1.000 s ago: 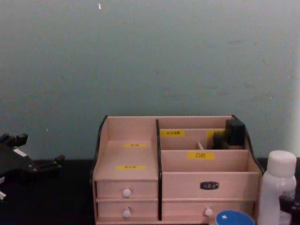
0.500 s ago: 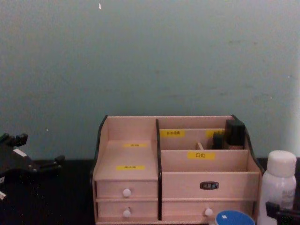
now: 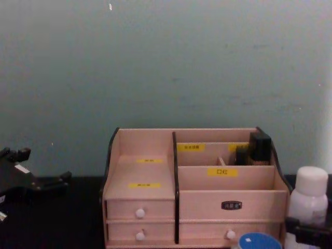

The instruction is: Pick up the facial cleanser and watermelon frost from the table and place them into the tiered storage box.

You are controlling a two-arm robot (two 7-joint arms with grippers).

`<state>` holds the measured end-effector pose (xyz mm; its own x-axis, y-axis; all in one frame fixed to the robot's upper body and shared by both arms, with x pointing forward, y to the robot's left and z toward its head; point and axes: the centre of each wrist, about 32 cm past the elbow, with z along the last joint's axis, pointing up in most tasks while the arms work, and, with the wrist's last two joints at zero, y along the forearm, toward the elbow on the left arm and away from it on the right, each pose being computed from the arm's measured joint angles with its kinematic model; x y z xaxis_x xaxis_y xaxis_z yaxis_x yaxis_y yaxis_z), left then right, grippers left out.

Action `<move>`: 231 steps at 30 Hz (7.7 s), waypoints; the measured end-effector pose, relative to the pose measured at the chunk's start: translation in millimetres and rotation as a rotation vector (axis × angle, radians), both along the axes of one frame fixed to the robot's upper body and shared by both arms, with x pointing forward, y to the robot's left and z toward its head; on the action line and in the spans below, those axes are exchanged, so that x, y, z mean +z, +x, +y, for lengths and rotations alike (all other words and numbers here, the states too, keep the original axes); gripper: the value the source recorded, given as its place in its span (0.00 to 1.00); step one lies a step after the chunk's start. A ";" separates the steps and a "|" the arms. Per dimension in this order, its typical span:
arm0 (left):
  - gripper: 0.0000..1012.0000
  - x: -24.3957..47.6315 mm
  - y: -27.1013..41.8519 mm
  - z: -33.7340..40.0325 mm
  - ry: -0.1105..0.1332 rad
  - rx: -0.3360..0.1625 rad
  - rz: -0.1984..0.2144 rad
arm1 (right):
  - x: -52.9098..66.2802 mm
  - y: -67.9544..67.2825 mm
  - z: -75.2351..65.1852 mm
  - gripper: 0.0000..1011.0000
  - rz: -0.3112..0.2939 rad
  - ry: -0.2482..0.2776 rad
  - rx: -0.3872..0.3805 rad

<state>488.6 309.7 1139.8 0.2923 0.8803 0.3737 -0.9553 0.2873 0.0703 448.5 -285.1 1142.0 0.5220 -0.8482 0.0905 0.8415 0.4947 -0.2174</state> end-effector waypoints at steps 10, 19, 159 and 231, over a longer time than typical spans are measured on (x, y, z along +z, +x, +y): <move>0.99 0.0 0.0 0.0 0.000 0.000 0.000 | 1.1 10.4 0.8 0.99 -0.013 0.017 0.008; 0.99 0.0 0.0 0.0 0.000 0.000 0.000 | 3.0 15.4 1.3 0.99 -0.021 0.016 0.018; 0.99 0.0 0.0 0.0 0.000 0.000 0.000 | 76.1 171.3 71.0 0.59 -0.138 0.094 0.194; 0.99 0.0 0.0 0.0 0.000 0.000 0.000 | 49.5 178.4 80.3 0.99 -0.061 0.051 0.183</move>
